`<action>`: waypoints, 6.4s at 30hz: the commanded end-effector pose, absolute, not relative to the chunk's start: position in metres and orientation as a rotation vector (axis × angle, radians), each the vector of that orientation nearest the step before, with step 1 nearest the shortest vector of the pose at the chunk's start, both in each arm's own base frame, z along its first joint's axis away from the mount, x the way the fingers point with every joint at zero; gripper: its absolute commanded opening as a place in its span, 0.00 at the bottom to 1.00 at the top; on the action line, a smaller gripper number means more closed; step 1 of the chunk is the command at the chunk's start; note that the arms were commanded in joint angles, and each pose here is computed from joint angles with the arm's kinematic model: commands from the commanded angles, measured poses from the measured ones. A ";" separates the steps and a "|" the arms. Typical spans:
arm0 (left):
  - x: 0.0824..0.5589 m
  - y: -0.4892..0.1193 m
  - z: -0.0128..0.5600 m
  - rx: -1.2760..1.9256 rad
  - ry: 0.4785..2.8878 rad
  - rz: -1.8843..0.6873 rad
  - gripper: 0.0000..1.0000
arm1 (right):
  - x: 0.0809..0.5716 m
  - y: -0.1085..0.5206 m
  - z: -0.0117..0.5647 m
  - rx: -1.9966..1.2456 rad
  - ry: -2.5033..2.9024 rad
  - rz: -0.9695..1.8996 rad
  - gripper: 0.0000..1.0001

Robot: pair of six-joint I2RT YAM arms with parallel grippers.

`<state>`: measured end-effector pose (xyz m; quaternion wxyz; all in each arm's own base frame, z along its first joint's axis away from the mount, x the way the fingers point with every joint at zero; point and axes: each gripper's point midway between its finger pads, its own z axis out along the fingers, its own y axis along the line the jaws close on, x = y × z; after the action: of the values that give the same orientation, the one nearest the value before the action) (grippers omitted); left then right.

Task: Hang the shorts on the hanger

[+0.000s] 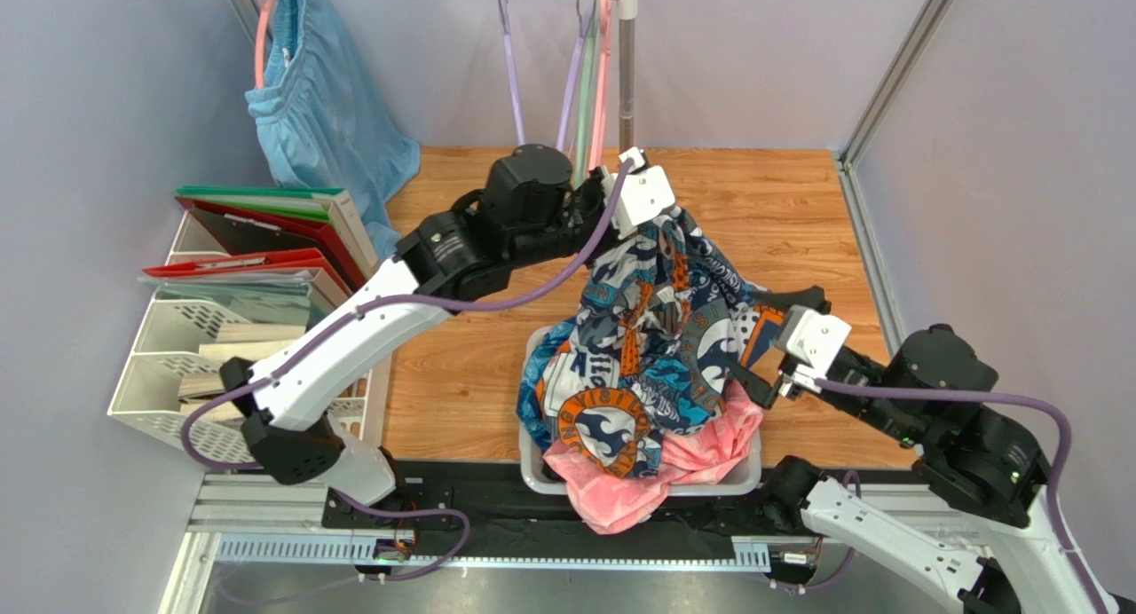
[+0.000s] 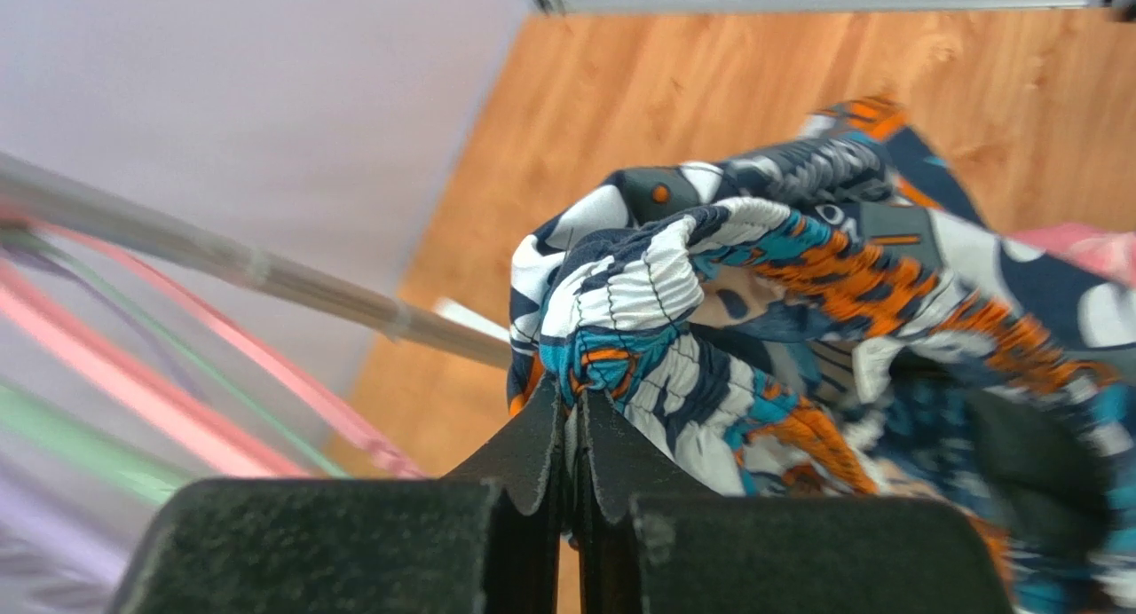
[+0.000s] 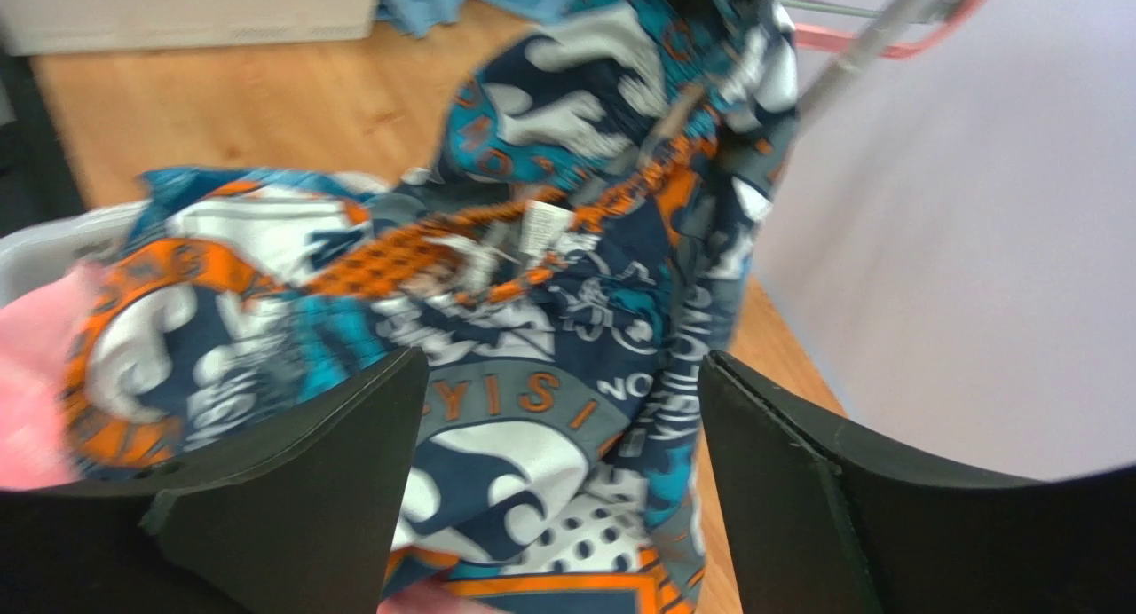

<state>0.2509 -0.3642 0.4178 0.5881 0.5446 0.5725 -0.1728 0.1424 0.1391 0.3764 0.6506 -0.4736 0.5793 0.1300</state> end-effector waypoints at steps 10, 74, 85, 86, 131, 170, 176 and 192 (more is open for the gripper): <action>0.271 -0.367 0.357 1.012 1.836 -0.574 0.00 | 0.093 0.177 0.280 -1.372 1.639 0.686 0.73; 0.137 -0.252 0.492 1.143 1.313 -0.798 0.00 | 0.133 0.105 0.506 -0.847 1.022 0.198 0.00; 0.153 -0.243 0.300 1.071 1.788 -0.739 0.01 | 0.137 0.172 0.308 -1.299 1.160 0.284 0.00; 0.151 -0.245 0.292 1.086 1.793 -0.751 0.04 | 0.133 0.172 0.300 -1.337 1.116 0.274 0.00; 0.408 -0.230 0.492 0.137 1.569 -1.343 0.70 | 0.170 0.180 0.390 -0.920 1.725 0.570 1.00; 0.336 -0.202 0.530 0.029 1.404 -1.489 0.00 | 0.216 0.224 0.485 -0.689 1.573 0.758 0.95; 0.317 -0.187 0.504 -0.118 1.469 -1.421 0.00 | 0.231 0.269 0.519 -0.655 1.510 0.961 0.91; 0.258 -0.172 0.476 -0.187 1.441 -1.327 0.00 | 0.221 0.403 0.480 -0.797 1.477 1.002 0.73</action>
<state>0.2693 -0.1778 0.4612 0.5174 -0.0897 0.6328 -0.5691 0.2128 0.3882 0.4662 0.5139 -0.3557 0.6486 0.4344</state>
